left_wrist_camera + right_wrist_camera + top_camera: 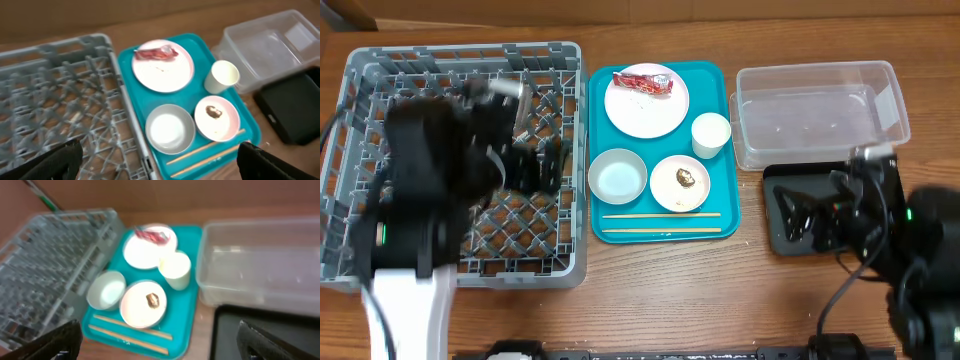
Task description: Sort waste into correct bins and load items into the dishwasher
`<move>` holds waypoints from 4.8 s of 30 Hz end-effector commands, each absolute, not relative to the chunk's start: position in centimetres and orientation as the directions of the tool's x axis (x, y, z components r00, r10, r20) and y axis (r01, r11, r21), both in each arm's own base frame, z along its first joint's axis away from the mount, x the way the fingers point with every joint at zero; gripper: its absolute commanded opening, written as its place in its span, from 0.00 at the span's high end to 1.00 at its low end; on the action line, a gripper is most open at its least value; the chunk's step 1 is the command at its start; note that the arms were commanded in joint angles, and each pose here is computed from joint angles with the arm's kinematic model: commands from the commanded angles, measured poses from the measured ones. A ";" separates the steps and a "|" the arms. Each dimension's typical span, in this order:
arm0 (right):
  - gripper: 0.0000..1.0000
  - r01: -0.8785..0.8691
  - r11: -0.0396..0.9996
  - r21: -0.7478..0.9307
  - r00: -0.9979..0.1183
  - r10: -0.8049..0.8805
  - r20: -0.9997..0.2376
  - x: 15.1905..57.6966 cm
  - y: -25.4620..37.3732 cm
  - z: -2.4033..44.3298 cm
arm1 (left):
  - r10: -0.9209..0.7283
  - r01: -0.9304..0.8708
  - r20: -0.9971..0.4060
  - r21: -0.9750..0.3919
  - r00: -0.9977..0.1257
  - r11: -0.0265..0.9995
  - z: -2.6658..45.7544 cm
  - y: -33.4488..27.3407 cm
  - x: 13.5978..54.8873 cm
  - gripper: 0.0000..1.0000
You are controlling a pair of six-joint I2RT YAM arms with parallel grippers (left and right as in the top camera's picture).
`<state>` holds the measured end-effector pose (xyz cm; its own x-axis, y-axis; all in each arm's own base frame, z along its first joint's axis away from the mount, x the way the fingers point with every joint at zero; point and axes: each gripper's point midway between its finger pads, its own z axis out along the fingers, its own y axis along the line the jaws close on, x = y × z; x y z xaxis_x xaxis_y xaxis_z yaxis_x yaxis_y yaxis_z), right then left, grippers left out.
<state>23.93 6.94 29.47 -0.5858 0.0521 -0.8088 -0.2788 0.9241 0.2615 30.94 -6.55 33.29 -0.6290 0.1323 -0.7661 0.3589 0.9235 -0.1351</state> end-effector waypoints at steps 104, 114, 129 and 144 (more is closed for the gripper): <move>0.96 -0.090 0.989 0.118 -0.864 -0.019 -0.503 50.9 25.8 14.9 | -0.207 -0.128 -0.532 -0.182 -0.821 0.975 33.5 2.5 43.4 0.00; 0.96 0.192 0.980 0.054 -0.798 0.188 -0.573 50.0 12.7 25.2 | -0.207 -0.128 -0.532 -0.182 -0.821 0.975 33.5 2.5 43.4 0.00; 0.18 0.350 0.926 0.142 -0.884 0.377 -0.277 48.4 6.6 16.7 | -0.207 -0.128 -0.532 -0.182 -0.821 0.975 33.5 2.5 43.4 0.00; 0.04 -0.006 0.946 0.324 -0.816 0.183 -0.548 53.6 21.6 22.0 | -0.207 -0.128 -0.532 -0.182 -0.821 0.975 33.5 2.5 43.4 0.00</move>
